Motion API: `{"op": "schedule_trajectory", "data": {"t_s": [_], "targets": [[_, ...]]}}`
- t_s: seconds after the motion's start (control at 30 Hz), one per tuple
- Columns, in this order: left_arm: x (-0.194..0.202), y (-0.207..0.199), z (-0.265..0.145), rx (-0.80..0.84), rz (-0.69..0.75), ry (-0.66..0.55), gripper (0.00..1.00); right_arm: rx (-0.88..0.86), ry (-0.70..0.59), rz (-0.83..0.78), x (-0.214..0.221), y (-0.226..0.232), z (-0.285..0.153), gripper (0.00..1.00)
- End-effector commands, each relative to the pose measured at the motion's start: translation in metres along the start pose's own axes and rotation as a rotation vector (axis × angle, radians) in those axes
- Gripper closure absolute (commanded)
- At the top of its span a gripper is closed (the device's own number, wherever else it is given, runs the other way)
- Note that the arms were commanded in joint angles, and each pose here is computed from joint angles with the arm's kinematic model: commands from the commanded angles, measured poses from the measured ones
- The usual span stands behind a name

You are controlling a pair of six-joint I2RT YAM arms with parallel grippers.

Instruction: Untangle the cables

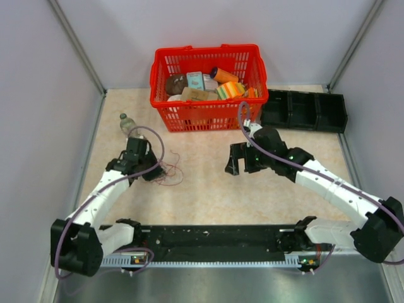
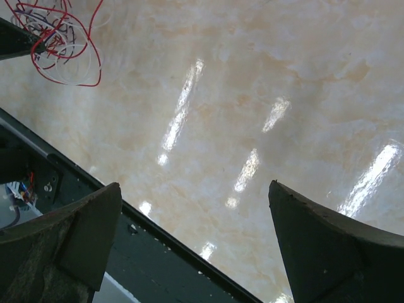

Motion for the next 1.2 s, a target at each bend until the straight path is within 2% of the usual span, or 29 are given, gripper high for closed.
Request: {"op": "schedule_trajectory", "data": {"t_s": [0.0,0.1,0.2,0.33,0.43,0.6,0.73,0.83,0.9,0.97,1.03,1.17], "targets": [[0.030,-0.057,-0.014,0.306,0.170,0.072,1.00,-0.105,-0.030,-0.022,-0.004,0.015,0.016,0.03],[0.054,-0.080,-0.017,0.391,0.248,0.141,1.00,-0.215,-0.008,0.027,0.001,0.031,0.030,0.08],[0.072,-0.094,-0.016,0.408,0.314,0.176,1.00,-0.284,0.026,0.086,0.008,0.039,0.047,0.18],[0.094,-0.102,-0.008,0.413,0.362,0.224,1.00,-0.278,0.102,0.174,0.024,0.036,0.067,0.28],[0.106,-0.104,-0.004,0.444,0.350,0.255,1.00,-0.243,0.113,0.250,0.032,0.030,0.076,0.35],[0.120,-0.105,0.000,0.459,0.344,0.283,1.00,-0.177,0.098,0.403,0.043,0.017,0.089,0.36],[0.127,-0.101,0.004,0.456,0.373,0.293,0.99,-0.155,0.070,0.453,0.042,0.011,0.100,0.41],[0.129,-0.094,0.008,0.433,0.387,0.271,0.76,-0.124,0.048,0.467,0.041,0.005,0.105,0.42],[0.127,-0.087,0.013,0.409,0.393,0.241,0.64,-0.093,0.028,0.474,0.039,-0.003,0.107,0.42],[0.126,-0.082,0.016,0.398,0.403,0.214,0.54,-0.098,0.014,0.465,0.037,-0.007,0.108,0.47],[0.126,-0.079,0.020,0.397,0.409,0.198,0.49,-0.121,0.014,0.447,0.035,-0.009,0.110,0.48],[0.127,-0.079,0.026,0.411,0.425,0.173,0.46,-0.127,0.032,0.425,0.037,-0.010,0.114,0.49]]}}
Point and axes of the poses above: each gripper's point midway between its finger pads, its own z axis out along the fingers, its own y axis along the line the jaws close on, x = y × z, the point moved 2 cm from there along -z, back along the fingers, and after that the axes turned 9 degrees about -z, right-handed, at the moved point
